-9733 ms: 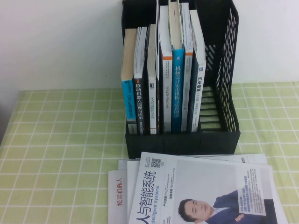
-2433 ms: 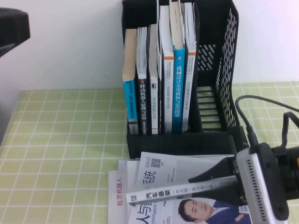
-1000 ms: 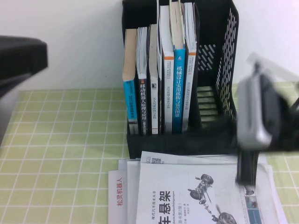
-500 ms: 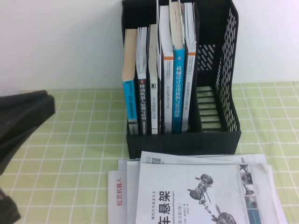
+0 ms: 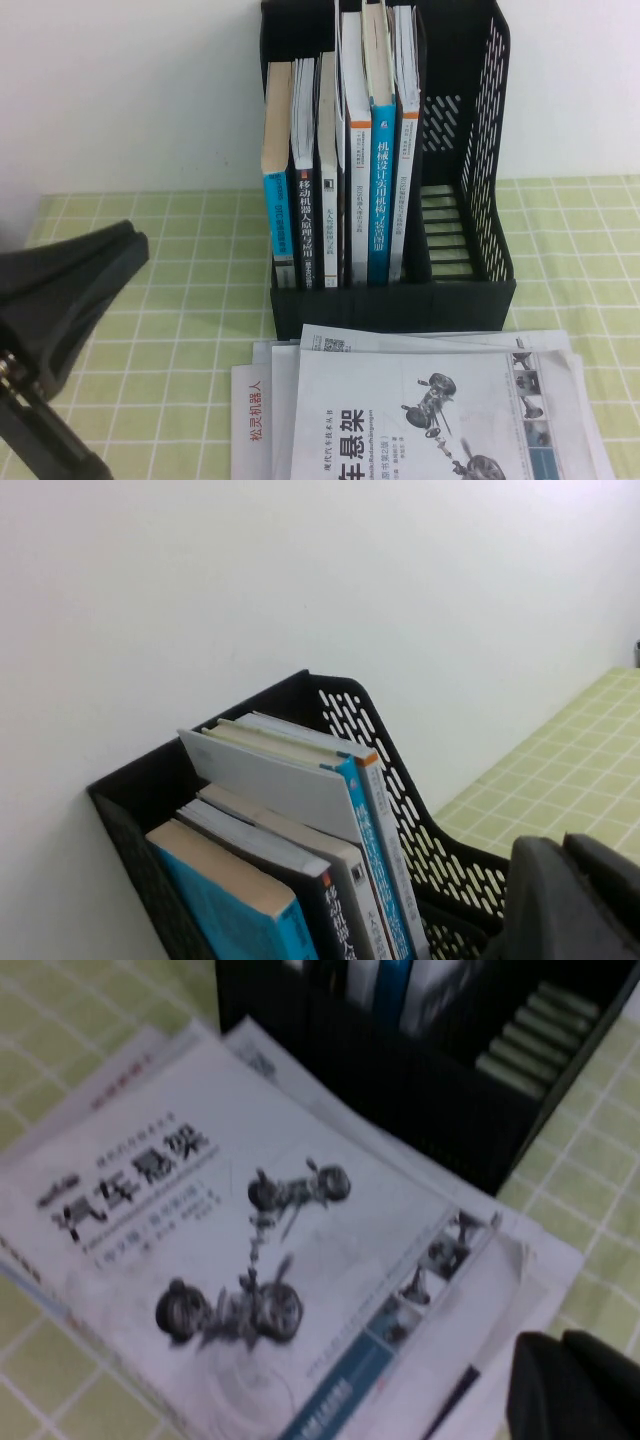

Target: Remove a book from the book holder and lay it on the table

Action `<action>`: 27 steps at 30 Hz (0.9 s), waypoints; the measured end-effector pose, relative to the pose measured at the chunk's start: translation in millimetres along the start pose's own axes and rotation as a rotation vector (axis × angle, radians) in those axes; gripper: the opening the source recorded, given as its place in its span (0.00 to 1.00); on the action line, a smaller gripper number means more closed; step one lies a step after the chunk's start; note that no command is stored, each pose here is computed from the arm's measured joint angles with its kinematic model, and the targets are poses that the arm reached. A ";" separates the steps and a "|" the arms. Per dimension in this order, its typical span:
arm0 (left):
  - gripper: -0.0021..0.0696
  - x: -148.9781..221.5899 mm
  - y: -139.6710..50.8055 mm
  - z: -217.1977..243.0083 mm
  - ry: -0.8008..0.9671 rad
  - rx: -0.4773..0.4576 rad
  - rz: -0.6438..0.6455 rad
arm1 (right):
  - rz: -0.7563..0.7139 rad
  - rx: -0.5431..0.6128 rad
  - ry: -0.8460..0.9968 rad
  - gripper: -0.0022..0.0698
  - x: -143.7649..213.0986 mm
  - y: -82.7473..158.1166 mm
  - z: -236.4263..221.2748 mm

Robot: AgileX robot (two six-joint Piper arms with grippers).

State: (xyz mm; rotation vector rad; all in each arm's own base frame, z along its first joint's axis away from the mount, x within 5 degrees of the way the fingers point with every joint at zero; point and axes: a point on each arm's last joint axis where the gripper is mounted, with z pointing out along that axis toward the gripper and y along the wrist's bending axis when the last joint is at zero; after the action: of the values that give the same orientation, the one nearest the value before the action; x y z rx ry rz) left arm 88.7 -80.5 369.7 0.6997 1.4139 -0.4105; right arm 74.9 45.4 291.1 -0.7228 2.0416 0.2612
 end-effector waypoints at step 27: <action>0.03 41.2 -10.7 6.8 0.082 0.040 0.062 | 0.088 -0.049 -0.250 0.03 63.3 20.1 4.7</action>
State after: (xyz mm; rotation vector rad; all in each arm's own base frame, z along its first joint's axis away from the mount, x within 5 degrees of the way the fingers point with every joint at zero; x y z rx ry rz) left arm 92.5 -86.9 327.3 0.7984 1.4604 -0.3657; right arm 41.1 39.0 234.1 -0.5983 1.8354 0.4316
